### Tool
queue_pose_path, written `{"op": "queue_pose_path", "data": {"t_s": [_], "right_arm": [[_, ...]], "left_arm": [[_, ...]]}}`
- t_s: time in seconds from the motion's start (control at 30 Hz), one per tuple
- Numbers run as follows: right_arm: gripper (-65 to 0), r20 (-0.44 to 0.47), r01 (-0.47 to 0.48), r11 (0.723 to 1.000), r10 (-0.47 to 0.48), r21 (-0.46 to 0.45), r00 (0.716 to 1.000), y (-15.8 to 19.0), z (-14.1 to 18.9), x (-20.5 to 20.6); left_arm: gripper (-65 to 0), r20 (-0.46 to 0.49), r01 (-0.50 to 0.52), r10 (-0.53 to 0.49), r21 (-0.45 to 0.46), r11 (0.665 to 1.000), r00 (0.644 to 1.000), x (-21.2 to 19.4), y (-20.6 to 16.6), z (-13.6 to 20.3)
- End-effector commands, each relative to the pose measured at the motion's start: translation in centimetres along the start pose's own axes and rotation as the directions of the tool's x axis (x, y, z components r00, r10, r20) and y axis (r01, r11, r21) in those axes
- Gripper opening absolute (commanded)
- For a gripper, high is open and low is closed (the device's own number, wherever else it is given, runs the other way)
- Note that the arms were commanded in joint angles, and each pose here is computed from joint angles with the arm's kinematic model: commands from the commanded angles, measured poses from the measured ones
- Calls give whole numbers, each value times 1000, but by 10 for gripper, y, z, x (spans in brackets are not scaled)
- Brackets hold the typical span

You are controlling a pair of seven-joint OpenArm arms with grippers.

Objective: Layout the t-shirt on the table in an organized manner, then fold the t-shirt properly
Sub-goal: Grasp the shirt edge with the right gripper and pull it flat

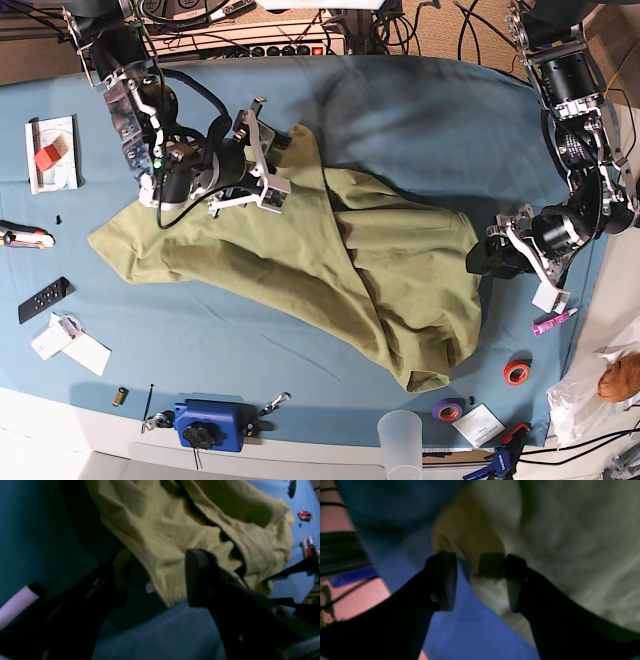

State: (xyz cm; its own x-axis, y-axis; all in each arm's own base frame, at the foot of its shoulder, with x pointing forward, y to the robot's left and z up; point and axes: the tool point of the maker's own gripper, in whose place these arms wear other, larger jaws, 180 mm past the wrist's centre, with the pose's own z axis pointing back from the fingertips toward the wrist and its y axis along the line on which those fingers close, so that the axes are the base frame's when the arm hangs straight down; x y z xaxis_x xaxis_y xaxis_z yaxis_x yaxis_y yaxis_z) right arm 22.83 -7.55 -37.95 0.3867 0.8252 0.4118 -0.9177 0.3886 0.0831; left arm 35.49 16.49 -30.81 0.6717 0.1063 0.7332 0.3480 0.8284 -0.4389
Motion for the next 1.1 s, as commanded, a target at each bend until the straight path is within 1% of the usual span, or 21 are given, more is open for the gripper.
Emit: {"op": "queue_pose_path", "data": {"t_s": [0.0, 0.1, 0.17, 0.27, 0.3, 0.33, 0.47, 0.53, 0.7, 0.77, 0.87, 0.97, 1.07], "right_arm": [[-340, 22, -21, 1000, 21, -13, 1000, -2, 4, 7], [-340, -17, -52, 998, 51, -37, 999, -2, 0, 2], [-340, -27, -78, 995, 77, -62, 997, -4, -3, 3], [-342, -34, -115, 990, 113, -77, 993, -2, -8, 5], [-368, -41, -125, 989, 122, -79, 992, -1, -10, 4], [-416, -50, -134, 988, 130, -78, 990, 0, -11, 3], [-642, -54, -144, 987, 140, -71, 989, 3, -13, 4], [-650, -51, -143, 987, 139, -73, 989, 2, -13, 4], [-650, 1, -143, 986, 144, -85, 990, 0, -11, 19], [-650, 47, -122, 989, 127, -87, 991, 0, -10, 31], [-650, 174, -75, 994, 87, -75, 981, 2, 2, 60], [-650, 311, -9, 997, 34, -82, 950, -6, 21, 87], [-650, 411, 74, 994, -33, -84, 911, -19, 37, 101]], "left_arm": [[-304, 63, 27, -26, -10, 1000, 998, 21, -3, 5], [-304, 62, 26, -26, -10, 1000, 998, 21, -3, 5], [-304, 62, 26, -26, -10, 1000, 998, 21, -3, 5], [-304, 62, 26, -25, -10, 1000, 998, 21, -3, 5], [-304, 62, 26, -26, -10, 1000, 998, 21, -3, 5], [-304, 62, 26, -25, -10, 1000, 998, 21, -3, 5], [-304, 62, 26, -26, -10, 1000, 998, 21, -3, 5], [-304, 62, 26, -26, -10, 1000, 998, 21, -3, 5], [-304, 62, 27, -26, -10, 1000, 998, 21, -3, 5], [-304, 62, 27, -26, -10, 1000, 998, 21, -3, 5], [-304, 62, 27, -26, -10, 1000, 998, 21, -3, 5], [-304, 62, 27, -26, -10, 1000, 998, 21, -3, 5], [-304, 61, 27, -26, -9, 1000, 998, 21, -3, 5]]}}
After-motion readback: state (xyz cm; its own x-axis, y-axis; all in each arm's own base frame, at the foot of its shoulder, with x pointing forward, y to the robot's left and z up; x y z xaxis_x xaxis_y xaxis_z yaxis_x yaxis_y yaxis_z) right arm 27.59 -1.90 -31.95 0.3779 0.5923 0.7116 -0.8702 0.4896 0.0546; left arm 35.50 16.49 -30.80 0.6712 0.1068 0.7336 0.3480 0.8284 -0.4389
